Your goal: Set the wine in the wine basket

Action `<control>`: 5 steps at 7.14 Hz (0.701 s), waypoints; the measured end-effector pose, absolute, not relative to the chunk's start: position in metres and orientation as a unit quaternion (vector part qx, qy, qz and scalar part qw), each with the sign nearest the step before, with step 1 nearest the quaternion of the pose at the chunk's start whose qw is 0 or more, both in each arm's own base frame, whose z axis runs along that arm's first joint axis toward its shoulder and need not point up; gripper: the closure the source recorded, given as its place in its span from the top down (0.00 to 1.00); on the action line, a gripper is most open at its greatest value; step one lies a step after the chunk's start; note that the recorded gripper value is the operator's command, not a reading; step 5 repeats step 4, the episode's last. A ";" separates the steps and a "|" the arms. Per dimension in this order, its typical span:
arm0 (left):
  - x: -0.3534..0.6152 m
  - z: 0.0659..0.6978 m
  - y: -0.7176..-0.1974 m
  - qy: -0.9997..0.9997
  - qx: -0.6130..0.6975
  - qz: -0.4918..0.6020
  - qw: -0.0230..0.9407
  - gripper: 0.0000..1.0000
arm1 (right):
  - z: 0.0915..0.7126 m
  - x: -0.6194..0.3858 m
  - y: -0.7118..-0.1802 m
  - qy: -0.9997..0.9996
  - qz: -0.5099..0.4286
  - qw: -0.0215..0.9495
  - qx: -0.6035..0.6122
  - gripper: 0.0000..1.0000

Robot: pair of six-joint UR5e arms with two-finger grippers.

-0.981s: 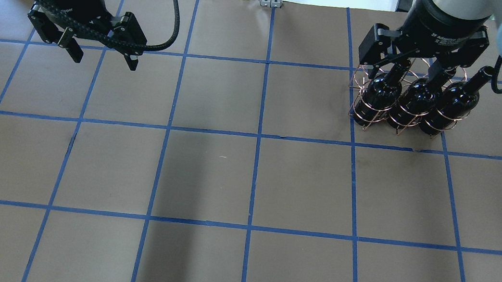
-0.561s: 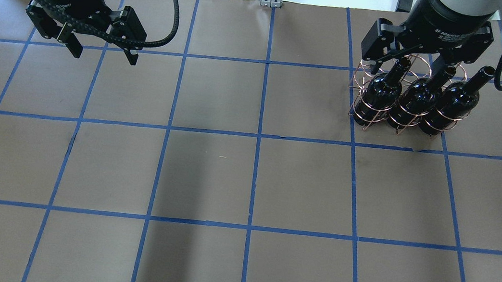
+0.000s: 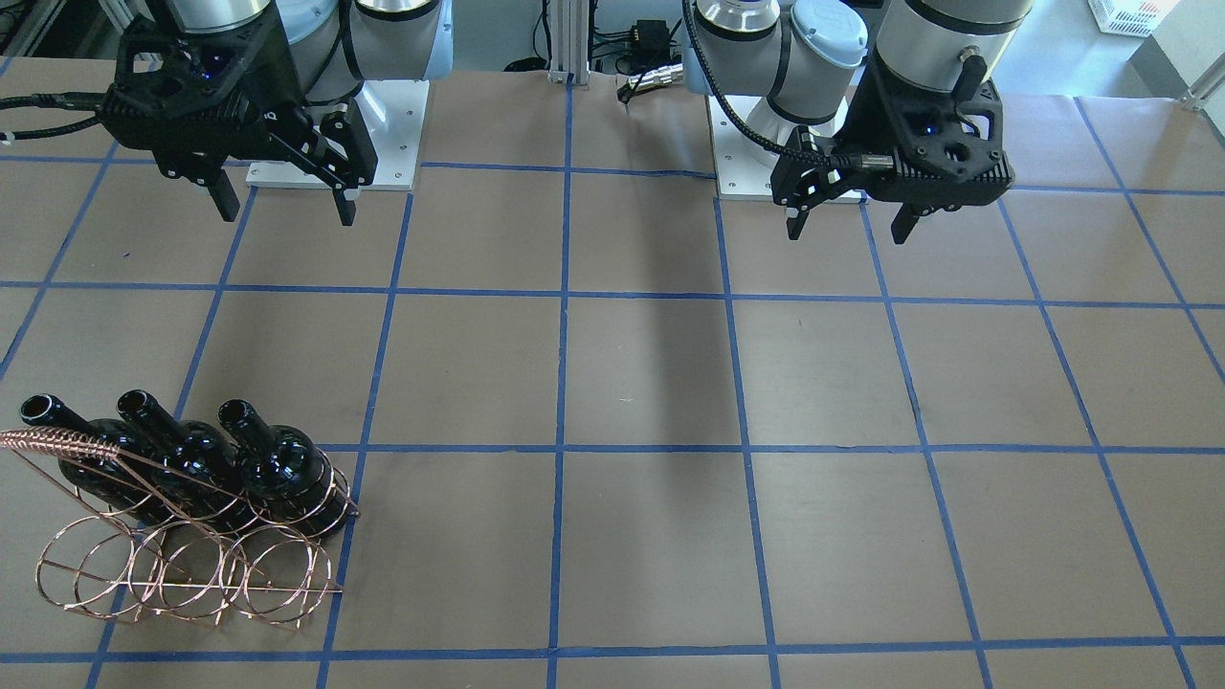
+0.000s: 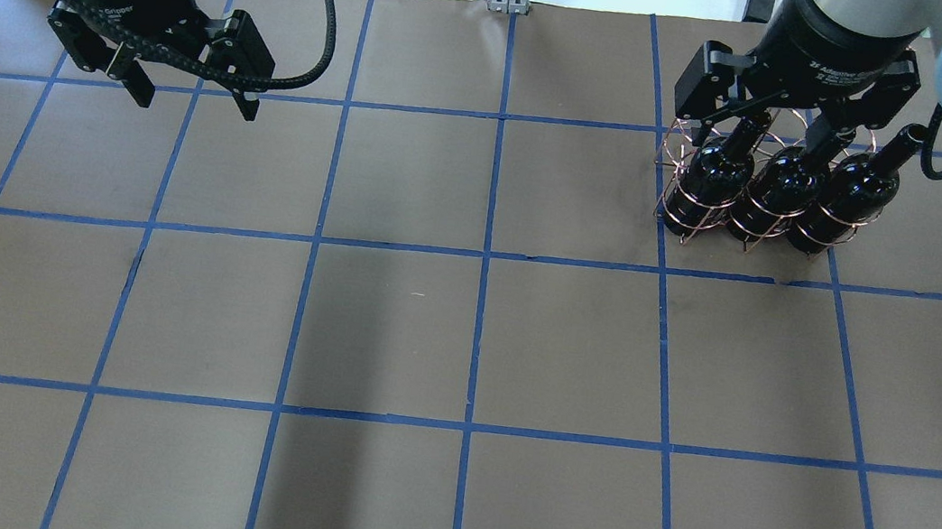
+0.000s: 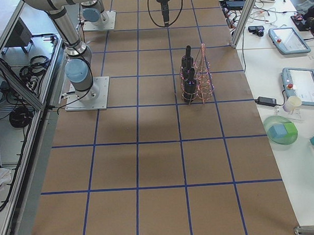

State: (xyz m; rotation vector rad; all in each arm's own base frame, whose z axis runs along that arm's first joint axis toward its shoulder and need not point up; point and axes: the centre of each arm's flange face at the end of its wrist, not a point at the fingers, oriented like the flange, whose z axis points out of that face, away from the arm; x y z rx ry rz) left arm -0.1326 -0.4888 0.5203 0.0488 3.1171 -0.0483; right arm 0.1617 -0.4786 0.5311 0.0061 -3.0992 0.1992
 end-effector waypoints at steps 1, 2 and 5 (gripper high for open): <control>-0.132 0.519 -0.489 1.000 0.016 -0.014 0.012 1.00 | 0.530 0.162 -0.479 -0.998 0.063 0.017 0.002 1.00; -0.131 0.518 -0.489 1.000 0.017 -0.013 0.012 1.00 | 0.529 0.162 -0.480 -0.998 0.062 0.017 0.002 1.00; -0.131 0.517 -0.489 1.000 0.018 -0.012 0.012 1.00 | 0.528 0.162 -0.481 -0.998 0.062 0.017 0.002 1.00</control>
